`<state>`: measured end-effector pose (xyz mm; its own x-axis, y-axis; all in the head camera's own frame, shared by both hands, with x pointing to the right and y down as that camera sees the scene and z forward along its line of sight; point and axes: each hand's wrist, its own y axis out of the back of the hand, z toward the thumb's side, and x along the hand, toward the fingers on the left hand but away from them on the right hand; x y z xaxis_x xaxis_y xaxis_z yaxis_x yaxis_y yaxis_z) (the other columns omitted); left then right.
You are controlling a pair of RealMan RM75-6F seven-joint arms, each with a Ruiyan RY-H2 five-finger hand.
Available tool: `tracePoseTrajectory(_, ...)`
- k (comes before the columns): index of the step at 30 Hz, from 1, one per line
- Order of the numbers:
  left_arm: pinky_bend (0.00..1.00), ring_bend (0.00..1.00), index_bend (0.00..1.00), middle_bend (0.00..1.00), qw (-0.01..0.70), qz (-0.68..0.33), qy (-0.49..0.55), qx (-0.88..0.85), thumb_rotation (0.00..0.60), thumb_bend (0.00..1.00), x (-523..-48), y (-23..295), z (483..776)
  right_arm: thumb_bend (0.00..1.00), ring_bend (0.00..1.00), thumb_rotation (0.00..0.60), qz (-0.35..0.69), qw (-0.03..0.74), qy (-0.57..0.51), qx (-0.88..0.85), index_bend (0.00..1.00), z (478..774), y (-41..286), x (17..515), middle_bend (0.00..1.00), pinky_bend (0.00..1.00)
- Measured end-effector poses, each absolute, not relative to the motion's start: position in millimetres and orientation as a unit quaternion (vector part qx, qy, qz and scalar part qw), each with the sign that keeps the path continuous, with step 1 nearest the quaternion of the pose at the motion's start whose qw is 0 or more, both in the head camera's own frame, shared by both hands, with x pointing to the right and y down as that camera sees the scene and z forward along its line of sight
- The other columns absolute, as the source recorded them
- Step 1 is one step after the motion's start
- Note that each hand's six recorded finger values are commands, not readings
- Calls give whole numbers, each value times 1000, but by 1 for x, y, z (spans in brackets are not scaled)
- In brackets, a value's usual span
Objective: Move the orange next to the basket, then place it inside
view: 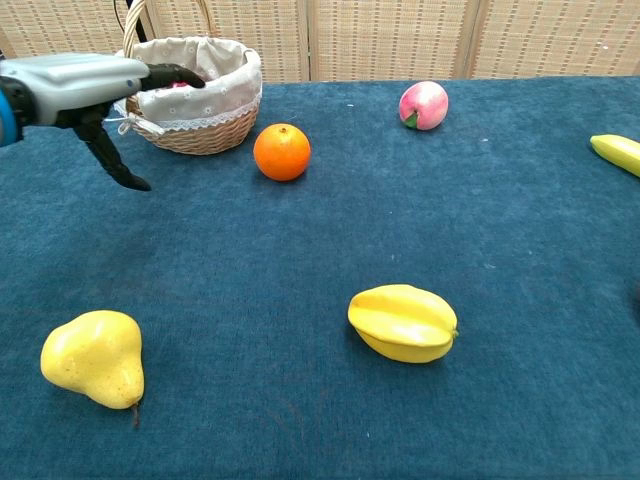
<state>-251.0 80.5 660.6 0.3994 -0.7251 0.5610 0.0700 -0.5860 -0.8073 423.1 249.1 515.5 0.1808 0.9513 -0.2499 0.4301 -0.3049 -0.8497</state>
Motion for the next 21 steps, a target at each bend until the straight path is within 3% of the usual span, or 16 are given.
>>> tracePoseTrajectory(9, 0, 0, 0, 0, 381, -496, 202, -754, 600, 0, -202, 75, 688, 0, 47, 600, 403, 320, -506, -693, 187, 508, 251, 430, 71, 34)
tracePoseTrajectory(21, 0, 0, 0, 0, 389, -518, 188, -738, 600, 0, -183, 47, 718, 0, 50, 600, 406, 311, -516, -688, 188, 505, 250, 440, 71, 34)
